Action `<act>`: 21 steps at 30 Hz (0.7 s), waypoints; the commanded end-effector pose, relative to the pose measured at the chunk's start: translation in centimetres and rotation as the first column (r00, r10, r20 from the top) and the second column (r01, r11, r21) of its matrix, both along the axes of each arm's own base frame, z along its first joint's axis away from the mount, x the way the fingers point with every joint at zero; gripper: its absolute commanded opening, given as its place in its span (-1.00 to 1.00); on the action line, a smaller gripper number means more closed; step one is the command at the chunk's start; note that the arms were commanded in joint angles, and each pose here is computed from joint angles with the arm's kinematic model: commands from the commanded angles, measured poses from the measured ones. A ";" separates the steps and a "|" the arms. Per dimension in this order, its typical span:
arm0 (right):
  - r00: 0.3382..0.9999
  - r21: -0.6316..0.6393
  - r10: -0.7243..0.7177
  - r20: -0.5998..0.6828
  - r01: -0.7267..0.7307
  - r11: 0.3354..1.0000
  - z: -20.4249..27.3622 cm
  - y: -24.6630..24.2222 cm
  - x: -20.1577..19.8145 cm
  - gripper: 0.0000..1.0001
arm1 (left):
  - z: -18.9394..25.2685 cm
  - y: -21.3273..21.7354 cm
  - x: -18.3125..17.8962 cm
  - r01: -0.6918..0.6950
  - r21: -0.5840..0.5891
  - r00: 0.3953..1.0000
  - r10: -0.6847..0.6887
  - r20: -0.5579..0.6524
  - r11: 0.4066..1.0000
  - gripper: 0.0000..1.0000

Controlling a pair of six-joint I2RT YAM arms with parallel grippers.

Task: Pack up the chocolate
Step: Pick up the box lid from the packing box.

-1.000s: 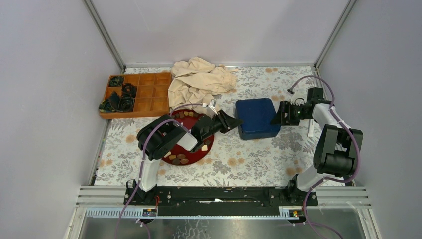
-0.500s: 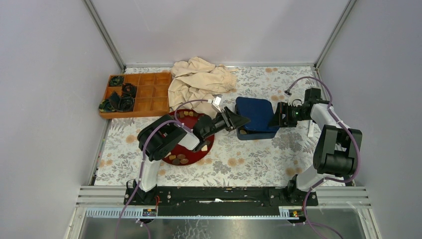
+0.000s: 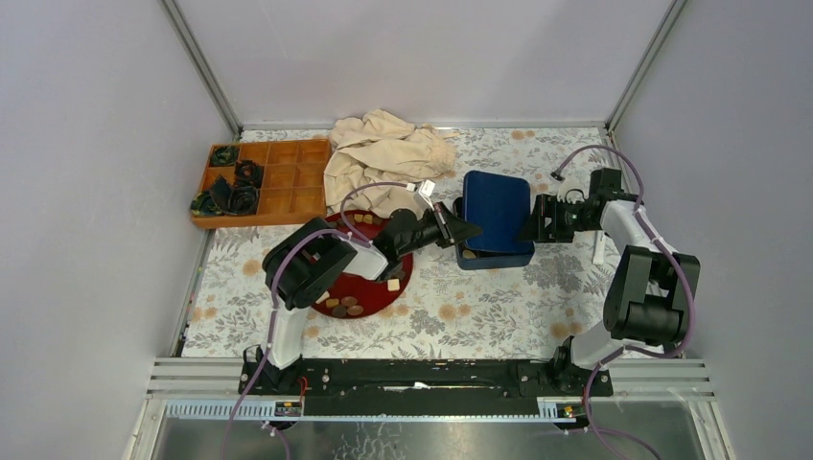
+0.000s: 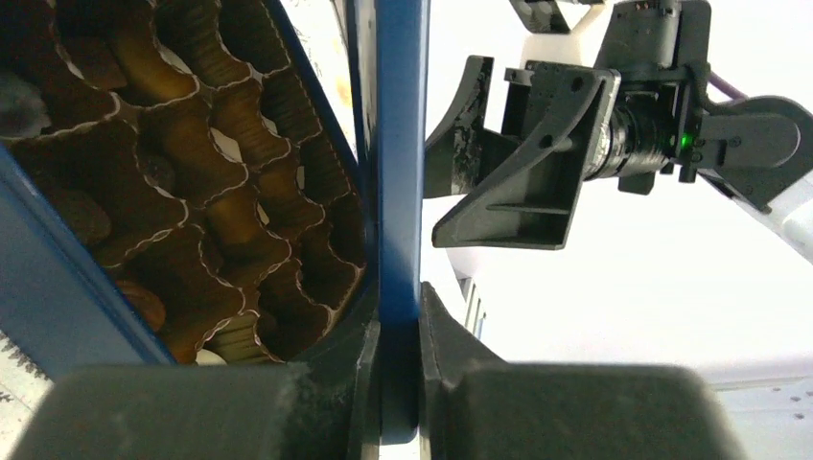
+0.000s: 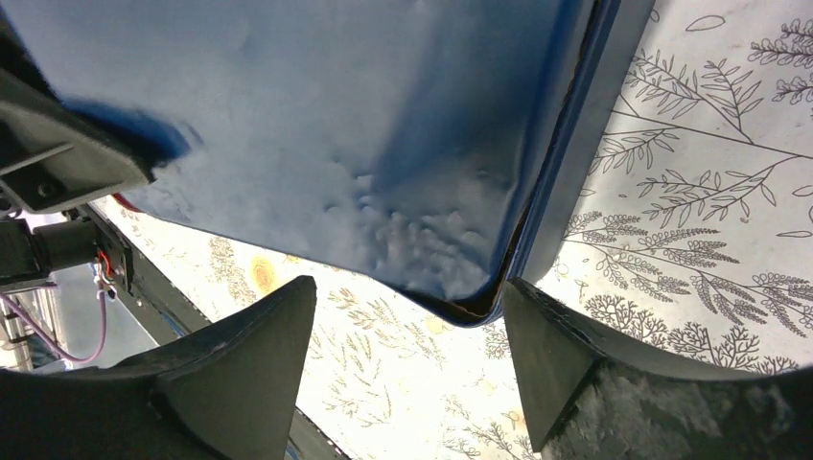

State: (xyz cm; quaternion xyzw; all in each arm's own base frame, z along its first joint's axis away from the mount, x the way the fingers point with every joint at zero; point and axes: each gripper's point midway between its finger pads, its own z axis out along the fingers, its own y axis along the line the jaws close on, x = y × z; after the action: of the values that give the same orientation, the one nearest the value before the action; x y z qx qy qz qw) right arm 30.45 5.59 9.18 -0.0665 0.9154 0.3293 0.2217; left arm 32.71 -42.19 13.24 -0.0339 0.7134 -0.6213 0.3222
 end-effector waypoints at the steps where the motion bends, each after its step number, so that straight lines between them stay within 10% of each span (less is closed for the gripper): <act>1: 0.996 0.040 -0.008 0.093 0.004 0.999 3.3 -0.2 0.7 0.59 | 3.7 0.5 0.8 0.007 -0.063 0.996 -0.001 0.092 0.998 -1.00; 16: 0.887 0.219 -0.011 0.461 -0.102 0.970 13.1 0.8 1.5 0.73 | 10.6 3.8 -0.2 0.085 -0.362 0.988 -0.031 0.151 0.928 -1.00; 21: 0.909 0.385 -0.072 0.410 -0.101 0.917 15.7 1.9 1.8 0.78 | 12.4 5.1 -0.6 0.073 -0.422 0.988 -0.009 0.153 0.904 -1.00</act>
State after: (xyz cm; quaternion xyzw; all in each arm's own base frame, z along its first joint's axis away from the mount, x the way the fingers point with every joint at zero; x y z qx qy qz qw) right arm 32.18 6.22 21.57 -0.1059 0.8028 0.4157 0.4141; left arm 33.74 -38.90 19.91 -0.0611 0.6133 -0.7192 0.3206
